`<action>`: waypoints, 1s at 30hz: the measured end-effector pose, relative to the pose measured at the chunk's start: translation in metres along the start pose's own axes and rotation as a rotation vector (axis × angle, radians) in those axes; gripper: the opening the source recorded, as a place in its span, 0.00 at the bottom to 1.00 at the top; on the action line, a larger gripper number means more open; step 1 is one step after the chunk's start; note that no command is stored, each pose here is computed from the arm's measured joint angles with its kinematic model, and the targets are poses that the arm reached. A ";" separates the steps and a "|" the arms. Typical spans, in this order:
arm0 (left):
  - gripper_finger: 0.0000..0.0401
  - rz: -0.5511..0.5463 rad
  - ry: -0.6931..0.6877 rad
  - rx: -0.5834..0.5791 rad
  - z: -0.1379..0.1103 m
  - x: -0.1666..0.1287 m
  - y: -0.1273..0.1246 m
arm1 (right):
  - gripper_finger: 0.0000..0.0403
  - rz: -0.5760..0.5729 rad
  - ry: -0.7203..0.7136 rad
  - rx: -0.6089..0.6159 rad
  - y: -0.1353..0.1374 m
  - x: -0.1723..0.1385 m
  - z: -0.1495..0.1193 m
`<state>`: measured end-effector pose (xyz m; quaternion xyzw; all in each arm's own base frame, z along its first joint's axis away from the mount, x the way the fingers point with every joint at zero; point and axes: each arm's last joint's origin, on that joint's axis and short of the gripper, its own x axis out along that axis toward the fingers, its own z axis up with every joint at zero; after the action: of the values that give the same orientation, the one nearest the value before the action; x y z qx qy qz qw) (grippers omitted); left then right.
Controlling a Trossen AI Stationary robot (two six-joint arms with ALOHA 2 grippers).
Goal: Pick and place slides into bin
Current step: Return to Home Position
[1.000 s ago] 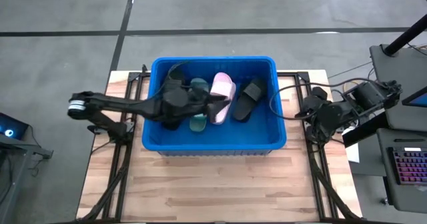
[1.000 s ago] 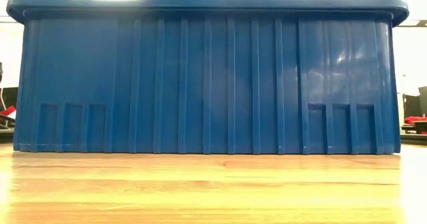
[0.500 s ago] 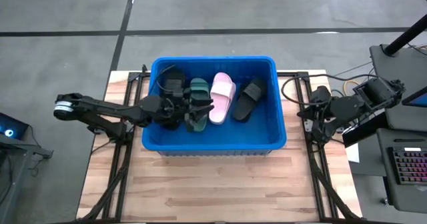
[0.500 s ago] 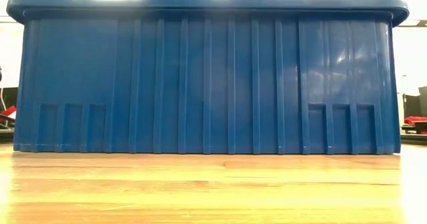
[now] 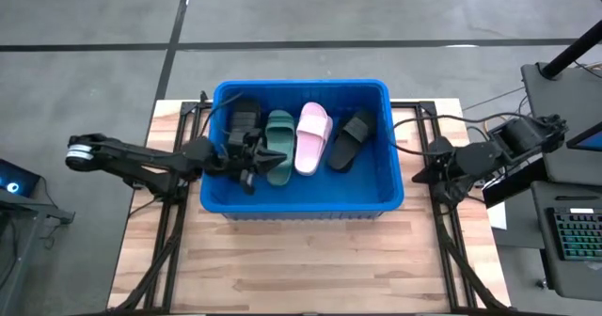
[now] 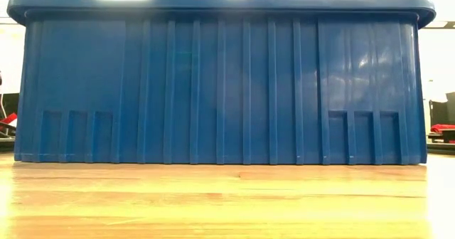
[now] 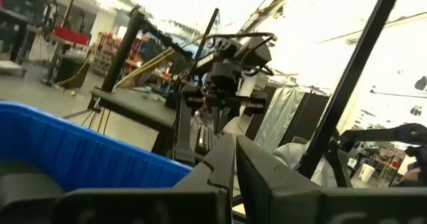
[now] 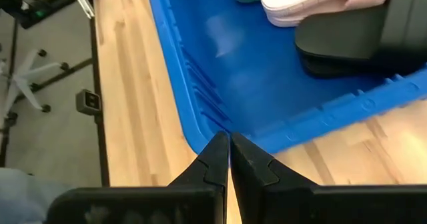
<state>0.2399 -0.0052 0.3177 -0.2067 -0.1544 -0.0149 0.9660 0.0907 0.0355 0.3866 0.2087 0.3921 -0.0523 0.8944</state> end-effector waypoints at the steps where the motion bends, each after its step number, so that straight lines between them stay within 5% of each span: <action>1: 0.00 -0.003 -0.007 0.003 -0.001 -0.005 0.001 | 0.02 0.004 -0.005 0.002 0.001 0.001 0.000; 30: 0.00 -0.080 -0.290 0.111 -0.038 -0.104 0.024 | 0.02 0.263 -0.377 0.128 -0.004 0.028 -0.011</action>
<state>0.1544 -0.0020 0.2440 -0.1467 -0.3010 -0.0147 0.9422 0.1011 0.0383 0.3584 0.3006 0.1836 0.0018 0.9359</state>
